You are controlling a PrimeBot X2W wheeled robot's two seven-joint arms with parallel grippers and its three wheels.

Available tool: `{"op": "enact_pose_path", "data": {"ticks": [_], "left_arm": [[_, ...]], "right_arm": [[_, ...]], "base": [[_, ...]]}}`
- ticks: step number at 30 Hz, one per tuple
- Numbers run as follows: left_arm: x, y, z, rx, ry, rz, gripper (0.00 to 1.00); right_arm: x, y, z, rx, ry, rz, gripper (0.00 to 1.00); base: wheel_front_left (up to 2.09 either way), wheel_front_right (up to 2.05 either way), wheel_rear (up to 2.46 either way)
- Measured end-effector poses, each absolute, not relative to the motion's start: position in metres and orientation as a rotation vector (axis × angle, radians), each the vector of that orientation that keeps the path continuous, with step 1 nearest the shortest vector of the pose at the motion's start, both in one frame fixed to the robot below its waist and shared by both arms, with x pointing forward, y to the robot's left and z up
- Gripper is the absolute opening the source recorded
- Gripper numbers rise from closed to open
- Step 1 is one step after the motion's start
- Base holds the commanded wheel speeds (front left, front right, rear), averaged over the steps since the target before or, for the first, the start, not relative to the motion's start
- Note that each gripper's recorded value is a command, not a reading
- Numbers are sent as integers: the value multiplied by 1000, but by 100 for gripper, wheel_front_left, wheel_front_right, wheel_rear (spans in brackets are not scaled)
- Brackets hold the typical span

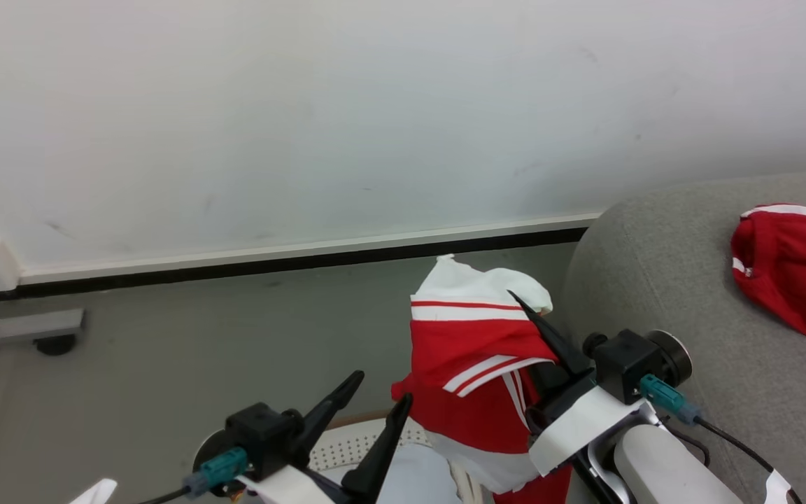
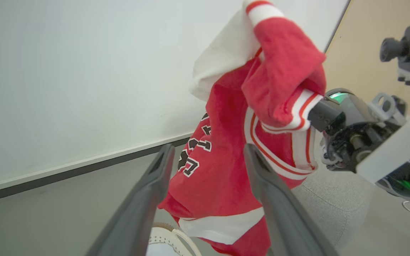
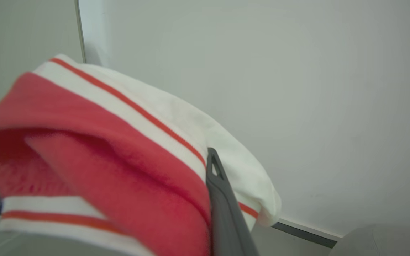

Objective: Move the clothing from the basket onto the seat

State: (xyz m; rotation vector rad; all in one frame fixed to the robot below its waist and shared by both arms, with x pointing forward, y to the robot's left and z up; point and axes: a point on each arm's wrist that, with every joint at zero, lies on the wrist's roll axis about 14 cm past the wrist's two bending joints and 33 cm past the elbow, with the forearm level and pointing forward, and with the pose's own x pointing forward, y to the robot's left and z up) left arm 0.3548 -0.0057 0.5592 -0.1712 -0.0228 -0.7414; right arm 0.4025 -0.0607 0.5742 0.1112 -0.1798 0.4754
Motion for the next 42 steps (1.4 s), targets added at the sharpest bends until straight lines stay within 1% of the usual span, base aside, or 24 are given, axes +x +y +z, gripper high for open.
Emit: {"op": "enact_pose_path", "data": {"ticks": [9,21,29,32,35,42], "left_arm": [[350,-50,550,-184,-10,-887,100],[332,-117,538,-211,35,-1130,100],[334,-140,526,-231,52,-1220,100],[339,-143,521,-242,53,-1240,100],[345,-143,510,-245,74,-1250,100],[376,-131,485,-244,99,-1228,100]], "right_arm": [[395,-113,578,106,-209,329,0],[372,-193,576,58,-223,106,0],[374,-224,569,61,-207,10,0],[383,-236,570,67,-210,-17,0],[402,-246,581,44,-237,-23,0],[471,-272,626,-54,-300,-21,0]], "base": [[0,0,0],[0,0,0],[0,0,0],[0,0,0],[0,0,0],[0,0,0]]}}
